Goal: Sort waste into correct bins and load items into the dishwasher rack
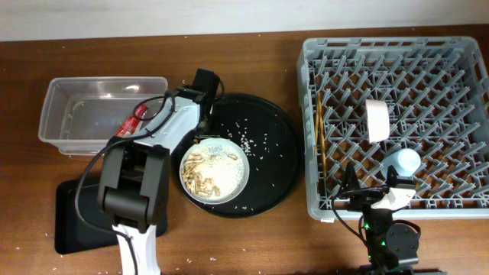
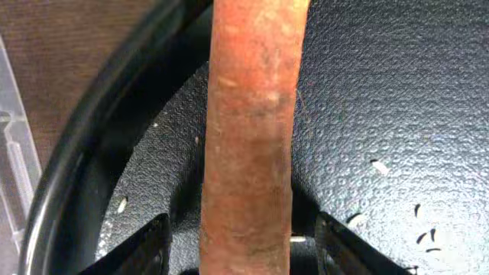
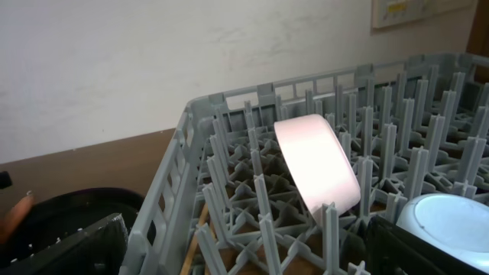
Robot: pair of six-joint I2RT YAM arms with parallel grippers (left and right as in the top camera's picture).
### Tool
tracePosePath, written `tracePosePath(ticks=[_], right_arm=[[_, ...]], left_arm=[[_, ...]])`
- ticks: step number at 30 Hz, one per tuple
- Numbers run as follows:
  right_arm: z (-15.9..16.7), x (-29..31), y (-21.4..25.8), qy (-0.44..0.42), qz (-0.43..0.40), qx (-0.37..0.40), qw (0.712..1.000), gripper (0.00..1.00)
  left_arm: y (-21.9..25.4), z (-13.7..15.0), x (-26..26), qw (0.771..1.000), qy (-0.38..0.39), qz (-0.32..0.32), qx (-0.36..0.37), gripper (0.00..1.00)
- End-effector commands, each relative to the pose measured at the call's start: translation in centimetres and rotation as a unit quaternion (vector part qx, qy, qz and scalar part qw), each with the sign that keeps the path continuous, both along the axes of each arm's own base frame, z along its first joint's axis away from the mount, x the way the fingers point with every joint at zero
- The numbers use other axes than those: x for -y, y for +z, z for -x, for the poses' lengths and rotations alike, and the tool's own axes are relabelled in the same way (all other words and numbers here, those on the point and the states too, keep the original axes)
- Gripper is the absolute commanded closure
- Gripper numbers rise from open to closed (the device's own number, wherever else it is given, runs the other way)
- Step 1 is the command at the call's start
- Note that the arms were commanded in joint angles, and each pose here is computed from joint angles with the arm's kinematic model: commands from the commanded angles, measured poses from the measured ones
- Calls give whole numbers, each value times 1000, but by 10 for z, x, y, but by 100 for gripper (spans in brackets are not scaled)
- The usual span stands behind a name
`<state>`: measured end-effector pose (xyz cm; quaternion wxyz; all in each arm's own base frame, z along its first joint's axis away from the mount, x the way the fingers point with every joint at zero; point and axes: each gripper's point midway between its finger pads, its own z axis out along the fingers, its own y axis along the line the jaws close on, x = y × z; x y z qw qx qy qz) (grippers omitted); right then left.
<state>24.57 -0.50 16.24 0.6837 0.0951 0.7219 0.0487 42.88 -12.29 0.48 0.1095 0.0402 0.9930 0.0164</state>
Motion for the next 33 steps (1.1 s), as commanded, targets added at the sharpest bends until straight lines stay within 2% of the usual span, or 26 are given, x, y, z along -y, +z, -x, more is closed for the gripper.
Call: tracePosePath(ticks=[1,2,3,5,6,7,10,12,15,16,17,20,21,22,24,25,26,27,28,29,31,33], right_arm=[[0,2,-3,-4,-3,-2,1000,2],[0,2,-3,-4,-3,-2,1000,2],[0,2,-3,-4,-3,-2,1000,2],[0,2,-3,-4,-3,-2,1000,2],[0,2,-3,-4,-3,-2,1000,2],[0,2,-3,-4,-3,-2,1000,2],[0,2,-3,-4,-3,-2,1000,2],[0,2,-3,-4,-3,-2,1000,2],[0,2,-3,-4,-3,-2,1000,2],[0,2,-3,-4,-3,-2,1000,2],[0,2,-3,-4,-3,-2,1000,2],[0,2,-3,-4,-3,-2,1000,2],[0,2,-3,-4,-3,-2,1000,2],[0,2,-3,-4,-3,-2,1000,2],[0,2,-3,-4,-3,-2,1000,2],[0,2,-3,-4,-3,-2,1000,2],[0,2,-3,-4,-3,-2,1000,2],[0,2,-3,-4,-3,-2,1000,2],[0,2,-3,-4,-3,-2,1000,1],[0,2,-3,-4,-3,-2,1000,2],[0,2,-3,-4,-3,-2,1000,2],[0,2,-3,-4,-3,-2,1000,2]], left_arm=[[-16,-3,-6,1000,-1,-13,-11,55],[-1,-8,-7,1000,2,-10,-4,72],[24,-16,-8,1000,6,-5,12,76],[87,-24,-10,999,11,6,49,76],[132,-8,-14,999,13,10,52,76],[155,18,-23,999,15,4,35,77],[190,91,-57,996,73,-17,-41,79],[183,120,-95,985,138,-75,-76,84],[125,155,-137,954,266,-75,-114,85],[98,162,-145,944,304,-36,-121,87],[72,169,-152,929,344,16,-136,98],[43,188,-181,899,411,39,-148,98],[31,195,-191,886,438,42,-146,91],[20,204,-195,869,470,47,-149,77],[2,220,-189,844,500,101,-169,76],[4,222,-190,840,505,104,-171,66],[13,222,-187,838,505,112,-174,45],[30,220,-188,840,505,114,-162,33],[49,217,-189,844,504,117,-144,29],[80,209,-187,852,496,133,-102,19],[122,191,-160,889,424,170,-25,1],[142,177,-129,930,327,163,32,1]])
